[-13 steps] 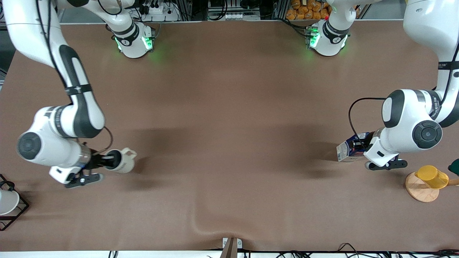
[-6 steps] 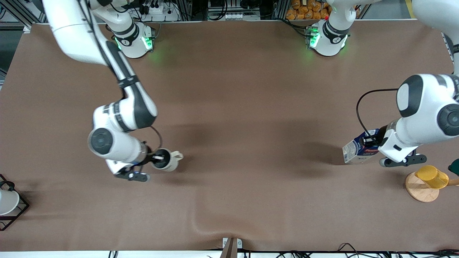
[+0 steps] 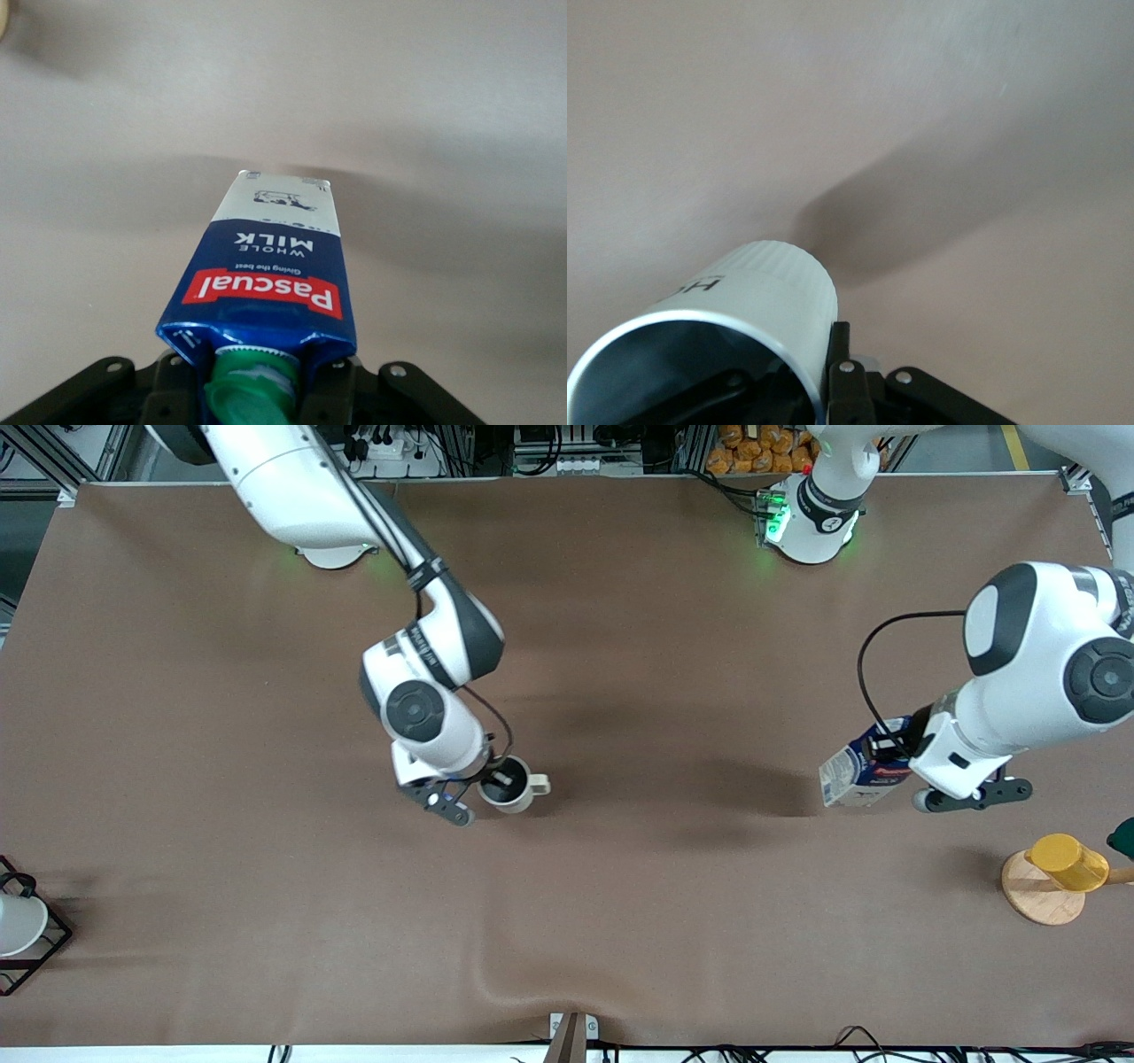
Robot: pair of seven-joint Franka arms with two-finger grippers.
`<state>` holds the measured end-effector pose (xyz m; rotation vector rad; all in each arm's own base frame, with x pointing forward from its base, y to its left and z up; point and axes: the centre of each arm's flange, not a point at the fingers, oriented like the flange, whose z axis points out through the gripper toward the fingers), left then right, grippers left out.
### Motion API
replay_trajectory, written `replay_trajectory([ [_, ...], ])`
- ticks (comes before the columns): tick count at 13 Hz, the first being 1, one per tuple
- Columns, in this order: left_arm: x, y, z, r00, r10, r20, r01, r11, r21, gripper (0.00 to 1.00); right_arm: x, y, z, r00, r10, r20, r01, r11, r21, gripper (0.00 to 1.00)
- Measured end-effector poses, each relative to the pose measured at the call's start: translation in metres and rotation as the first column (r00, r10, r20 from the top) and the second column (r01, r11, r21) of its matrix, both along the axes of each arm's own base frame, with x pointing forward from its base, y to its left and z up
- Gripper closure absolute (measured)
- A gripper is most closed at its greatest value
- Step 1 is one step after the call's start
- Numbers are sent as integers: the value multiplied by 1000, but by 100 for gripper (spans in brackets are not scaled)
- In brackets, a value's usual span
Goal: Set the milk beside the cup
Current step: 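Slide the mug toward the table middle with the right gripper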
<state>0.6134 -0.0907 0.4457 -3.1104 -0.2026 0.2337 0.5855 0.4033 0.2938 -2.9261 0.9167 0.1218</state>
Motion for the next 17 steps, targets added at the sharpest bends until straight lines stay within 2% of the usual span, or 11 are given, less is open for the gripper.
replay_trajectory([
  [3,-11,-24,16,1000,-3,-1,3,1000,-11,63,-38,56,1,997,-77,10,77,997,11,96],
  [5,-13,-30,21,1000,-4,4,4,1000,-12,63,-51,71,-2,996,-91,4,91,996,7,96],
  [10,-18,-33,29,1000,-11,7,11,1000,-10,63,-57,75,-36,996,-90,-27,90,996,-23,96],
  [14,-19,-37,31,1000,-16,8,16,1000,-12,63,-59,80,-60,995,-100,-16,100,995,-18,96],
  [16,-21,-44,32,1000,-25,9,25,1000,-15,63,-51,72,-60,993,-116,-9,115,993,-20,92],
  [17,-23,-49,33,1000,-22,10,22,1000,-15,63,-46,69,-57,992,-122,-4,122,992,-16,85],
])
